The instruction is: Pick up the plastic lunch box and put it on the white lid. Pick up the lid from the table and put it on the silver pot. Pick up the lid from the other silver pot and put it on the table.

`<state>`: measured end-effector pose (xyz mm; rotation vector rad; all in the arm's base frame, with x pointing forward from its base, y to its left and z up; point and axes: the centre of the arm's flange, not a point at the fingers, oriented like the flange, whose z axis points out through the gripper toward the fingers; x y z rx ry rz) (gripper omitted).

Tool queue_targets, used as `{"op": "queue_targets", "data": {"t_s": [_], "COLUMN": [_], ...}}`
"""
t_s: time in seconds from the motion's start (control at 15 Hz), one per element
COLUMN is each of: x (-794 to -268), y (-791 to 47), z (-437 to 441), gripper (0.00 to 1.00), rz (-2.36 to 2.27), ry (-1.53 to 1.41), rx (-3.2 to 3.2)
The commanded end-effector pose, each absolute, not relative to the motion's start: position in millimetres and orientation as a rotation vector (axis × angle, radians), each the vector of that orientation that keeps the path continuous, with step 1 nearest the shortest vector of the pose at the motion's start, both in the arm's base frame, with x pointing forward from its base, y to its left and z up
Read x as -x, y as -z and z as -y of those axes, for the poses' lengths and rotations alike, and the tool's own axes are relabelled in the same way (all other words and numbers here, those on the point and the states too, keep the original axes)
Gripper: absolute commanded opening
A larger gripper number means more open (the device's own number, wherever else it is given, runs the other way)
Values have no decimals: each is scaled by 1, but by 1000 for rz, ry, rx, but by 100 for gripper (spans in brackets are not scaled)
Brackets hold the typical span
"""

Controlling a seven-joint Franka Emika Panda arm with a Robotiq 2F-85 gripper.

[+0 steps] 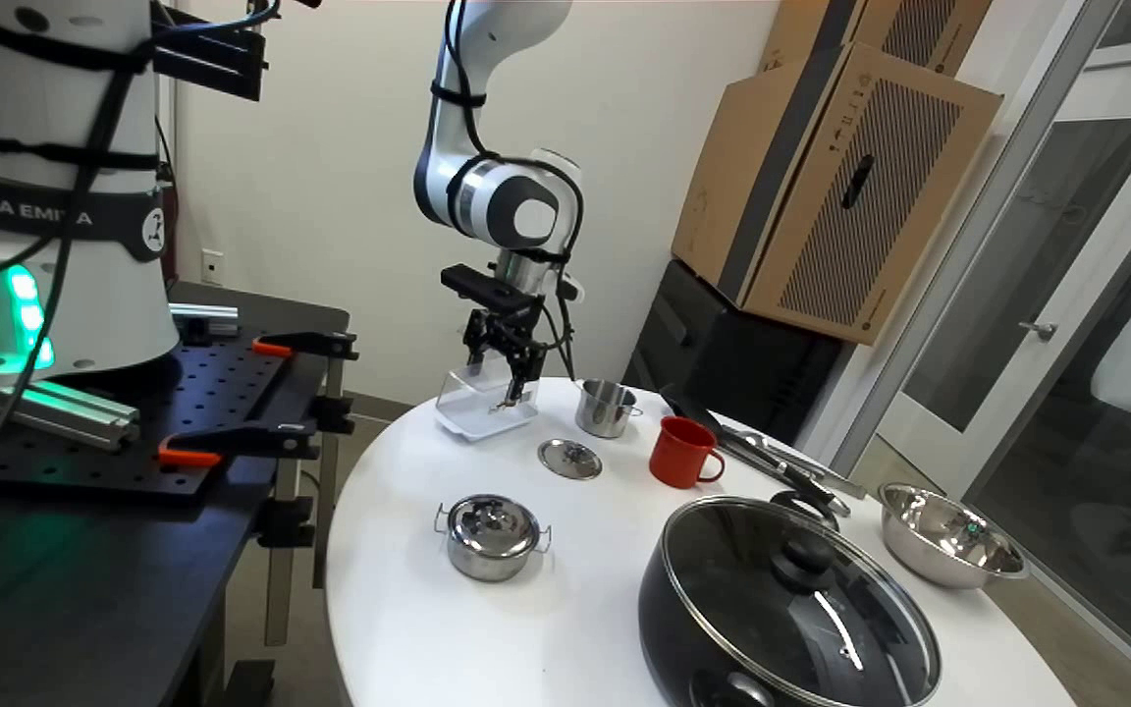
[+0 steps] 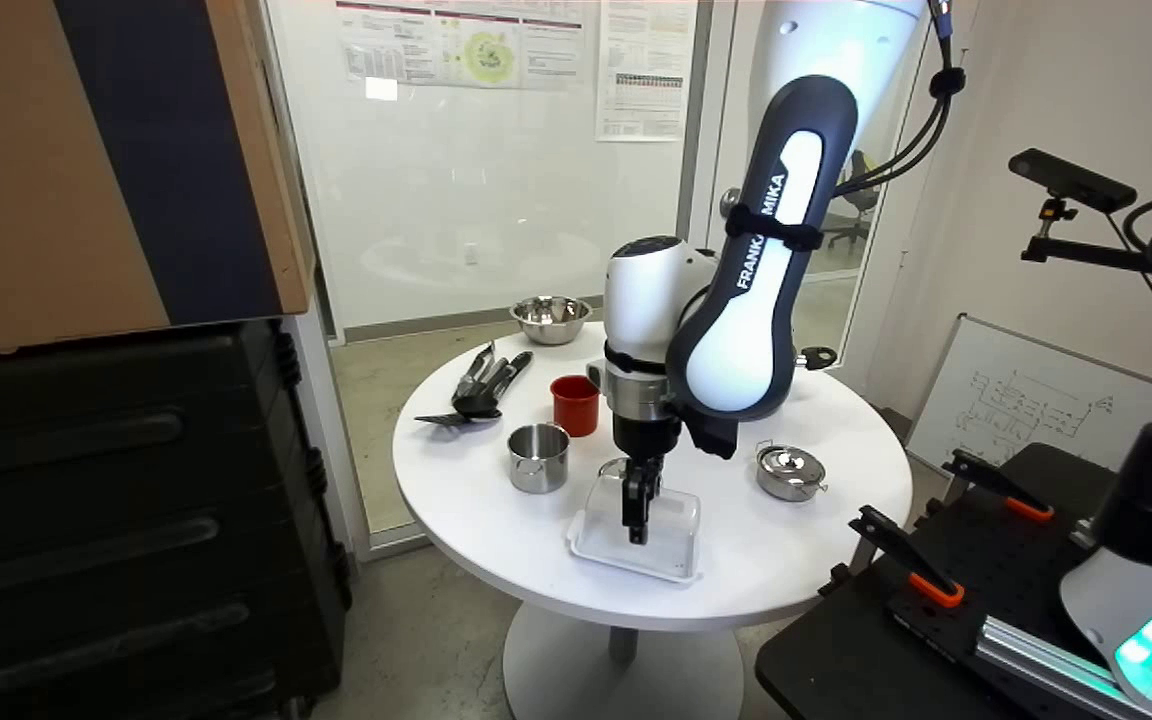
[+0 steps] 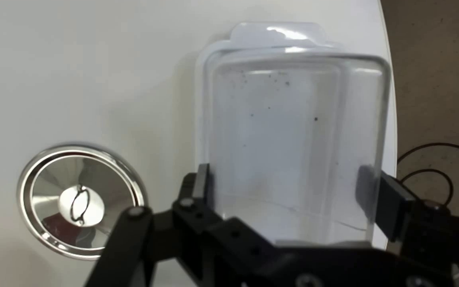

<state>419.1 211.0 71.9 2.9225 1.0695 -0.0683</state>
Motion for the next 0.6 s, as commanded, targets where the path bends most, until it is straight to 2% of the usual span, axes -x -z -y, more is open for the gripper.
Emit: {"op": "queue_targets", "data": {"t_s": [0.0,0.53], "x": [-418,-421], "y": [-70,-70], "z": [-212,-212], "gripper": [64,64], "rz": [-1041,-1031], "ry": [34,20], "rx": [-2944,-2943]}}
